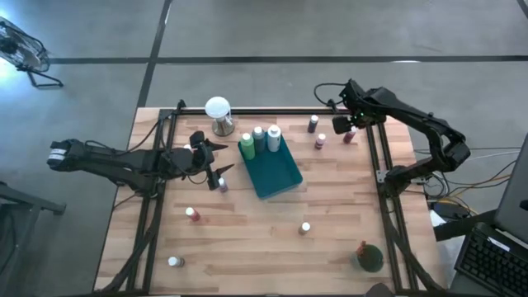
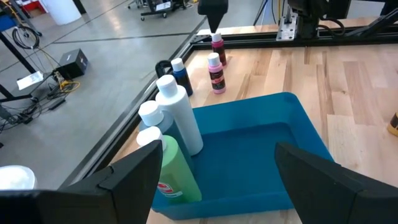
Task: Pick & Place Paint Supplies
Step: Put the pink paint bottle into the blue bin
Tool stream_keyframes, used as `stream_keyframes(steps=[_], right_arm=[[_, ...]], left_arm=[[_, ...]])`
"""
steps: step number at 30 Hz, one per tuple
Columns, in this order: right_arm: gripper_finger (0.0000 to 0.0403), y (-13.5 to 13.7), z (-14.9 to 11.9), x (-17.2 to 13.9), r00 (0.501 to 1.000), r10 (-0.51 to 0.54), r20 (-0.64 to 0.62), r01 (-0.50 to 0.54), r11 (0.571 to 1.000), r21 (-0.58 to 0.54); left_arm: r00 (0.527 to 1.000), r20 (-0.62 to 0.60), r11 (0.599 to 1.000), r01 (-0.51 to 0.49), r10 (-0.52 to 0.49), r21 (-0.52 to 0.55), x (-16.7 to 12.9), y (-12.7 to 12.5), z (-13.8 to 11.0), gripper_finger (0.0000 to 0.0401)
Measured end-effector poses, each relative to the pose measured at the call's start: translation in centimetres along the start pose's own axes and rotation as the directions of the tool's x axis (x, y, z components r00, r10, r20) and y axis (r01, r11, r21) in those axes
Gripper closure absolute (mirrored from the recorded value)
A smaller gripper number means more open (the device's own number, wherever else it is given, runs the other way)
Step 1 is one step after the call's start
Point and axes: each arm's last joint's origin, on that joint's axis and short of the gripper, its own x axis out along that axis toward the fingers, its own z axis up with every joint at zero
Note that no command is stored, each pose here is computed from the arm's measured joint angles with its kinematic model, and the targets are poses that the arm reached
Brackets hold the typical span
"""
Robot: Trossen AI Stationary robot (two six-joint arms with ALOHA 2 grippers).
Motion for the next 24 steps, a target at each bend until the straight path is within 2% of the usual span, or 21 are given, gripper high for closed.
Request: stream_keyframes(steps=[13, 24], right_arm=[[0.0132, -0.4, -0.5, 1.8, 1.0, -0.009, -0.011, 0.009, 1.0, 0.011], [0.0166, -0.2, -0.4, 1.8, 0.999, 0.026, -0.02, -0.026, 1.0, 0.004]], left_arm=[[1.0, -0.023, 1.0, 0.001, -0.001, 0.013, 0.5, -0.3, -0.3, 0.0087], [1.0, -0.03, 1.0, 0.001, -0.001, 0.017, 0.7, -0.4, -0.3, 0.0087]])
